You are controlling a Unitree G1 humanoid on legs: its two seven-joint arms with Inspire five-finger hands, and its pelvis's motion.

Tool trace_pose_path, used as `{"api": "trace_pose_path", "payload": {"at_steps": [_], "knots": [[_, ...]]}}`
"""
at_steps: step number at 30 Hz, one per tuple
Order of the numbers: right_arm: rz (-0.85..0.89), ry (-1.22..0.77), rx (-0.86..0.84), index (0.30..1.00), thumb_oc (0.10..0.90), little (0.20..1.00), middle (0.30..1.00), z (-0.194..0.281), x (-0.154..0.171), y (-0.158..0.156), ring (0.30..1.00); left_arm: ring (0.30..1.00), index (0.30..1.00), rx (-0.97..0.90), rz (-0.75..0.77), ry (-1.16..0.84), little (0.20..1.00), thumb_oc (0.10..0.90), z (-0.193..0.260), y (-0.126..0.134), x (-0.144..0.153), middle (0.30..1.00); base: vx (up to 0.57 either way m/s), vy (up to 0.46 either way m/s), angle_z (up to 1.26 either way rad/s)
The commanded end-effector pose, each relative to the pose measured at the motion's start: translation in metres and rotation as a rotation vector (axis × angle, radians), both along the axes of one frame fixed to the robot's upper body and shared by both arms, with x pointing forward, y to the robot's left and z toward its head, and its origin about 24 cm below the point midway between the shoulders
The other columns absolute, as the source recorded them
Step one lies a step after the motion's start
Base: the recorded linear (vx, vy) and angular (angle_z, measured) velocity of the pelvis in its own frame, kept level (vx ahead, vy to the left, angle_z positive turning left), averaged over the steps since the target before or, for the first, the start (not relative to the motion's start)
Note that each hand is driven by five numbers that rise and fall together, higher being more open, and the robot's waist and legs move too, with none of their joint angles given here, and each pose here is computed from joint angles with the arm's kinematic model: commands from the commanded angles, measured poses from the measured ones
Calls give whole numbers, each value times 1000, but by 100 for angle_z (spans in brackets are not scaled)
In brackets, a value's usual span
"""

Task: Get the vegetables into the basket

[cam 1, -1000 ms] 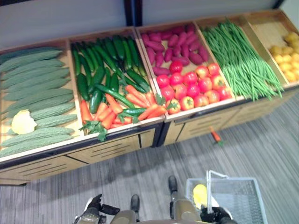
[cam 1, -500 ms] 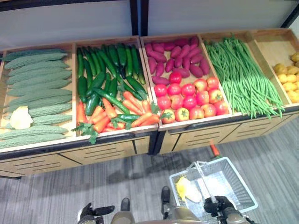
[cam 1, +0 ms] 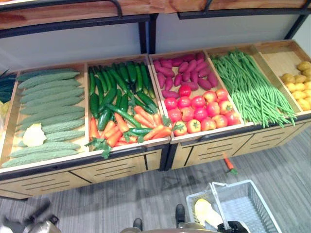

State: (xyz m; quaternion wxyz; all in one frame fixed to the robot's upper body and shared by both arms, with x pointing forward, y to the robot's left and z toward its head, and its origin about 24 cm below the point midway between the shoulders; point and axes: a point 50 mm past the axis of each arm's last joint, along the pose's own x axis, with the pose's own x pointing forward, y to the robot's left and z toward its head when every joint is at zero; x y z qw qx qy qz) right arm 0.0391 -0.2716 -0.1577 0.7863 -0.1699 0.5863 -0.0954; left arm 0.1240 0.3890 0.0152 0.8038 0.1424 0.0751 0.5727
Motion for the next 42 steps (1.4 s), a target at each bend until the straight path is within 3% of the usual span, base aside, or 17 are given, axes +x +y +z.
{"api": "trace_pose_path", "payload": {"at_steps": [1, 5, 6, 10, 11, 12, 13, 16, 18, 20, 24, 28, 29, 36, 42], "knots": [[16, -70, 8, 300, 400, 300, 300, 2, 19, 3, 300, 1000, 1000, 405, 63, 25, 1000, 900, 59, 23, 11, 1000, -15, -16, 6], [30, -83, 15, 300, 400, 300, 300, 3, 24, 2, 300, 1000, 1000, 644, -67, 41, 1000, 900, 101, 16, 39, 1000, -18, -5, 4], [32, -87, 13, 300, 400, 300, 300, 3, 25, 2, 300, 1000, 1000, 739, -155, 11, 1000, 900, 119, 3, 51, 1000, 0, 0, 0], [50, -106, 16, 300, 400, 300, 300, 5, 30, 0, 300, 1000, 1000, 830, -358, 70, 1000, 900, 130, -13, 67, 1000, -4, 3, -1], [55, -118, 20, 300, 400, 300, 300, 7, 33, -2, 300, 1000, 1000, 831, -497, 75, 1000, 900, 134, -23, 78, 1000, -12, 13, -10], [54, -118, 20, 300, 400, 300, 300, 7, 33, -2, 300, 1000, 1000, 830, -499, 75, 1000, 900, 134, -23, 78, 1000, -27, 22, -13], [61, -120, 16, 300, 400, 300, 300, 9, 35, -6, 300, 1000, 1000, 769, -654, 41, 1000, 900, 141, -31, 89, 1000, -21, 19, -16], [83, -125, 25, 300, 400, 300, 300, 10, 36, -7, 300, 1000, 1000, 742, -770, 42, 1000, 900, 150, -32, 97, 1000, -10, 16, -10], [120, -115, 41, 300, 400, 300, 300, 10, 35, -7, 300, 1000, 1000, 645, -951, 19, 1000, 900, 152, -45, 111, 1000, 13, 14, -11], [129, -113, 46, 300, 400, 300, 300, 10, 35, -6, 300, 1000, 1000, 634, -1000, 25, 1000, 900, 151, -51, 117, 1000, 11, 5, -17], [145, -93, 62, 300, 400, 300, 300, 8, 35, -3, 300, 1000, 1000, 523, -1241, -45, 1000, 900, 146, -95, 147, 1000, 19, 11, -11], [150, -87, 64, 300, 400, 300, 300, 7, 36, -1, 300, 1000, 1000, 453, -1293, -67, 1000, 900, 137, -110, 157, 1000, 17, 12, -13], [161, -78, 69, 300, 400, 300, 300, 7, 37, 1, 300, 1000, 1000, 373, -1354, -70, 1000, 900, 121, -129, 166, 1000, 19, 15, -15], [162, -68, 74, 300, 400, 300, 300, 5, 36, 4, 300, 1000, 1000, 209, -1370, -100, 1000, 900, 90, -157, 177, 1000, 22, 1, -14], [169, -75, 74, 300, 400, 300, 300, 4, 40, 8, 300, 1000, 1000, 142, -1307, -61, 1000, 900, 66, -163, 180, 1000, 25, -4, -7]]}}
